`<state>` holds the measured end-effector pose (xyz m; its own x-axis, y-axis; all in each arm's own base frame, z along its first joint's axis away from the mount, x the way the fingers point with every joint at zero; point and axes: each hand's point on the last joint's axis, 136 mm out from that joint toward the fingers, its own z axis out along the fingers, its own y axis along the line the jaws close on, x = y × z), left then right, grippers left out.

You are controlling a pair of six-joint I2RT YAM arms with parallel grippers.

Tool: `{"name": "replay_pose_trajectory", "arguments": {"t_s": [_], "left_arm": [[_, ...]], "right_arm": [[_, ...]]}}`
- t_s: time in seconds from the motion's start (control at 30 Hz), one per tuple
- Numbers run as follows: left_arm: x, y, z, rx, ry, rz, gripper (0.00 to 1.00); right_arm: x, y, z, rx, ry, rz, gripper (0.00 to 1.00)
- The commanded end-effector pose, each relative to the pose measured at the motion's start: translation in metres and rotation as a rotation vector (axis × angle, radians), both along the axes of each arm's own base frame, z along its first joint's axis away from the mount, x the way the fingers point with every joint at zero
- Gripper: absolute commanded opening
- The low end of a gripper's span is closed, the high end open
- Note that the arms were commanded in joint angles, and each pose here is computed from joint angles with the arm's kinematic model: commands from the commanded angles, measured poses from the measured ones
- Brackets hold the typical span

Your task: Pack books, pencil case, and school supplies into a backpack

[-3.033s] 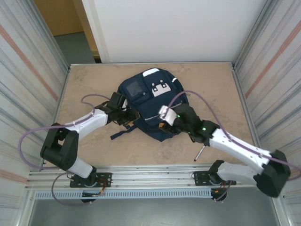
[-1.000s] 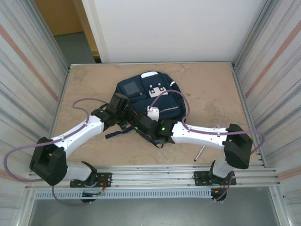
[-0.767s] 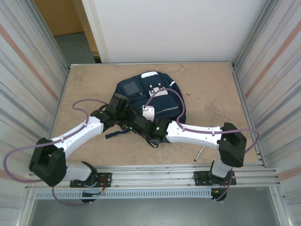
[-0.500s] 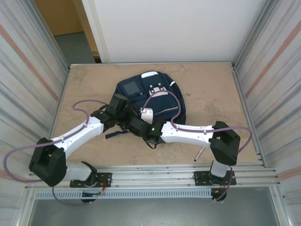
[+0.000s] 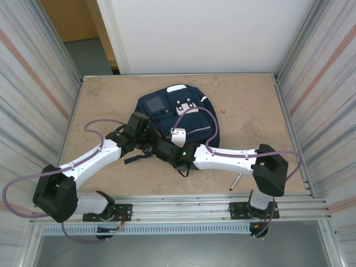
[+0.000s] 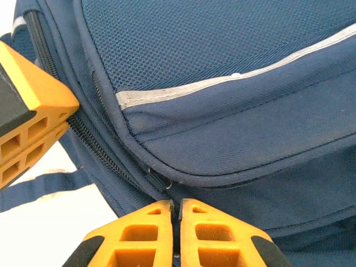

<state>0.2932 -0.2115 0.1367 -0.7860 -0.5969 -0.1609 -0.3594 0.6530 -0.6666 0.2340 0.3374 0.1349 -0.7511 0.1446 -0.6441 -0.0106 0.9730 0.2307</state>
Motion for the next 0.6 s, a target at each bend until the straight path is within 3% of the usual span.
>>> {"name": "replay_pose_trajectory", "arguments": {"t_s": [0.0, 0.3, 0.57], "left_arm": [[0.009, 0.01, 0.021, -0.029, -0.069, 0.033, 0.0], [0.028, 0.042, 0.003, 0.001, -0.027, 0.062, 0.0], [0.053, 0.078, -0.006, 0.069, -0.009, 0.036, 0.0]], "right_arm": [[-0.006, -0.03, 0.004, -0.03, 0.0, -0.032, 0.0], [-0.014, -0.087, -0.006, -0.085, 0.004, -0.018, 0.0], [0.002, -0.143, 0.007, -0.073, -0.074, -0.045, 0.0]]}}
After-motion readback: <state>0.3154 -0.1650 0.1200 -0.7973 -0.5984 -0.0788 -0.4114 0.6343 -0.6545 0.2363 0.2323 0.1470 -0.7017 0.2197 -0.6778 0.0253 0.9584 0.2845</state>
